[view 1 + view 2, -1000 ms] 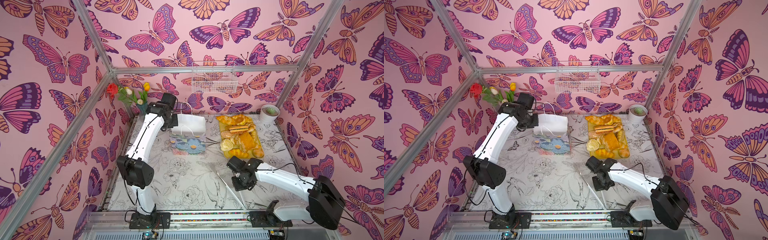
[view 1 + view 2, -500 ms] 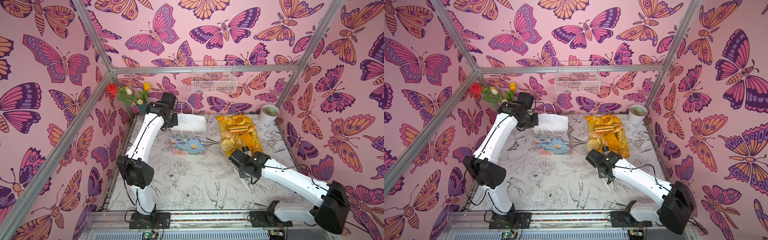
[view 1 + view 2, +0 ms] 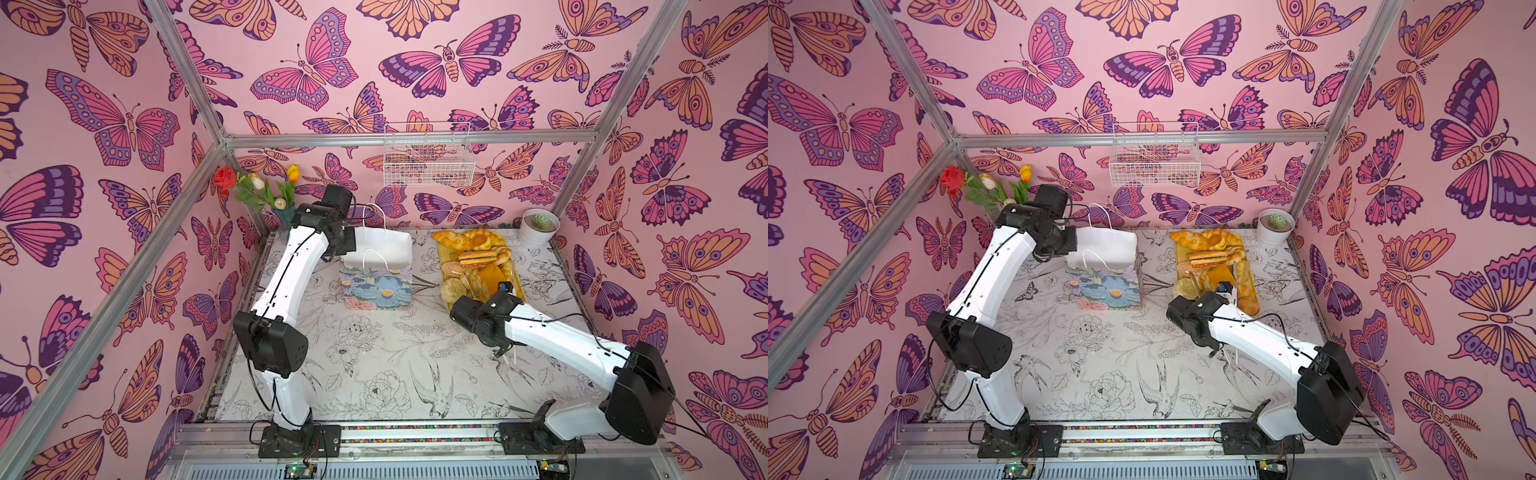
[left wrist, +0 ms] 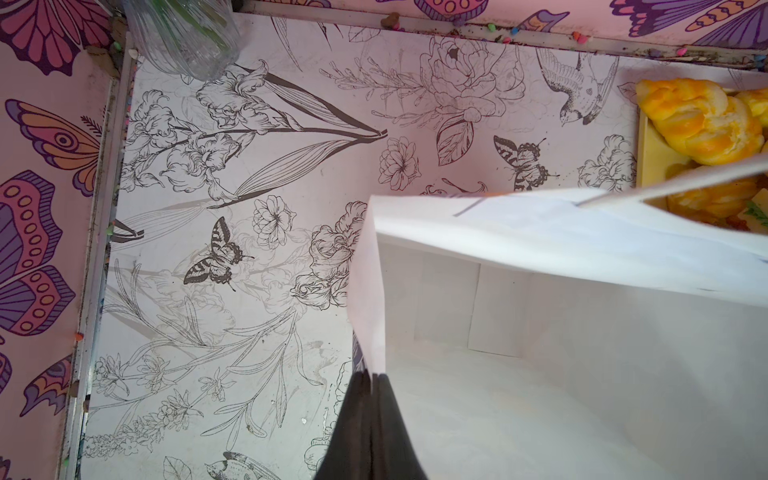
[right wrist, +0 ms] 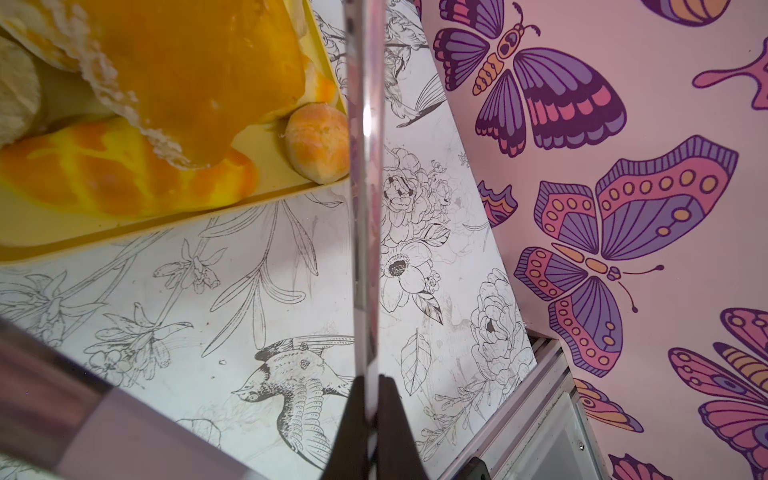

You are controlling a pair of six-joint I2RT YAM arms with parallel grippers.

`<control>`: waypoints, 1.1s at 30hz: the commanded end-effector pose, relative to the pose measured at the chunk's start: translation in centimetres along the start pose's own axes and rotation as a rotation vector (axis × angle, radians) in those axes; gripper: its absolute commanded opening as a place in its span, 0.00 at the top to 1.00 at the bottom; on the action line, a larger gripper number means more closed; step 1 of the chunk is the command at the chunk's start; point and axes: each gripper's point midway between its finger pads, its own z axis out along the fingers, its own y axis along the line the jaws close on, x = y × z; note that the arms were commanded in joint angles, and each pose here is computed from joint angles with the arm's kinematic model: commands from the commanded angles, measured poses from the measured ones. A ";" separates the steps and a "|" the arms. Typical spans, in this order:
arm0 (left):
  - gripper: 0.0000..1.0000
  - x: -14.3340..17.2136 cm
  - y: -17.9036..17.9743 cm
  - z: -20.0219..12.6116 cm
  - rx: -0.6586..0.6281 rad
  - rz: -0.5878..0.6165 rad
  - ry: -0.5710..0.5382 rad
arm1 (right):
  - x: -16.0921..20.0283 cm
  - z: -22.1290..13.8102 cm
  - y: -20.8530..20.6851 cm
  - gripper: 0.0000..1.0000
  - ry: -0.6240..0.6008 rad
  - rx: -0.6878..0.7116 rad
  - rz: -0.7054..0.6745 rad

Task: Pack bread into a paper bag
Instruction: Place the clamp on the plate.

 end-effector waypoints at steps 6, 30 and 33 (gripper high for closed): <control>0.97 0.6 0.3 1.2 -0.038 0.033 0.034 | 1.7 2.2 1.5 1.00 0.087 -0.016 0.092; 0.97 0.7 0.6 1.0 -0.048 0.043 0.030 | 4.5 5.4 4.4 1.00 0.267 -0.066 0.129; 0.97 0.6 0.6 1.0 -0.048 0.043 0.029 | 4.6 5.7 4.8 1.00 0.270 -0.073 0.122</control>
